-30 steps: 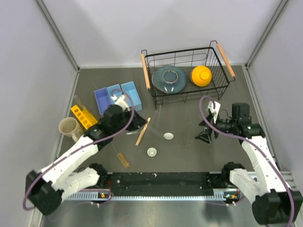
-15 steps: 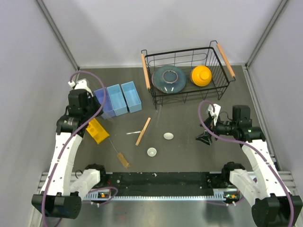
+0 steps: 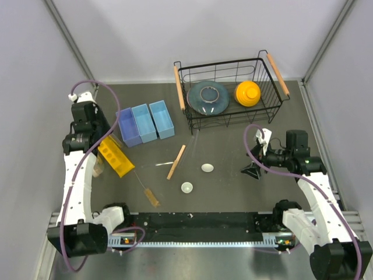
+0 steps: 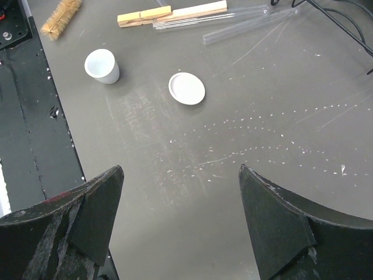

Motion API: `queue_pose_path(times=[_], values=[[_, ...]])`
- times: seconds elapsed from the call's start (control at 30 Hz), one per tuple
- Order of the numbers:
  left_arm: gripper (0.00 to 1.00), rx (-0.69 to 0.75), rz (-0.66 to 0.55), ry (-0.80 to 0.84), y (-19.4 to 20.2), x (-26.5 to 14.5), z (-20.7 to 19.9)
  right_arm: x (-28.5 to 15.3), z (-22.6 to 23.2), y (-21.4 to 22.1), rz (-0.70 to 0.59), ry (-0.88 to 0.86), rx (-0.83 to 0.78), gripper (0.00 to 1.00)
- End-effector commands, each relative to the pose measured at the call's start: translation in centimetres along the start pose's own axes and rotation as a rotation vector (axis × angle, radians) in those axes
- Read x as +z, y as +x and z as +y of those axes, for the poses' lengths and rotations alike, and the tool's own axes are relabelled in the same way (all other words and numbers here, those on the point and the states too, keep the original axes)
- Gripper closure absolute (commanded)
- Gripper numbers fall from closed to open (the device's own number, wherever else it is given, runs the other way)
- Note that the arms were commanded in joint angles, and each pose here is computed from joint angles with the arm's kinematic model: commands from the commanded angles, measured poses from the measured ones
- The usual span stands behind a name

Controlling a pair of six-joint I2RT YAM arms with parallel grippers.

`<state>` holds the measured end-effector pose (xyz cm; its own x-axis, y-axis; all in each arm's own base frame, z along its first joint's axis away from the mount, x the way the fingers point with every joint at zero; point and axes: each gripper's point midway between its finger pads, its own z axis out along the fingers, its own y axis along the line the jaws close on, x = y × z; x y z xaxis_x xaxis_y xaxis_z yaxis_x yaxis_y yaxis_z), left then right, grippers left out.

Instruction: Organize the chemistry lab equipment

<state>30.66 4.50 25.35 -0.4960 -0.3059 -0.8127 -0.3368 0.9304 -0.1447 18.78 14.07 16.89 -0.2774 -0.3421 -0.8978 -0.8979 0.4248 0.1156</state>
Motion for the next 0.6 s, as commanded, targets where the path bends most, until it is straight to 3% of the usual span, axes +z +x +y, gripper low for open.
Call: queue_pose_path(times=[0.0,0.57], values=[[0.88,0.006,-0.100,-0.009,-3.3,-0.3,0.4,-0.1,-0.3,-0.6,-0.025,0.003,-0.043,0.19],[0.88,0.025,-0.134,-0.132,-5.7,0.8,2.3,0.1,-0.4,-0.4,-0.016,0.003,-0.035,0.19]])
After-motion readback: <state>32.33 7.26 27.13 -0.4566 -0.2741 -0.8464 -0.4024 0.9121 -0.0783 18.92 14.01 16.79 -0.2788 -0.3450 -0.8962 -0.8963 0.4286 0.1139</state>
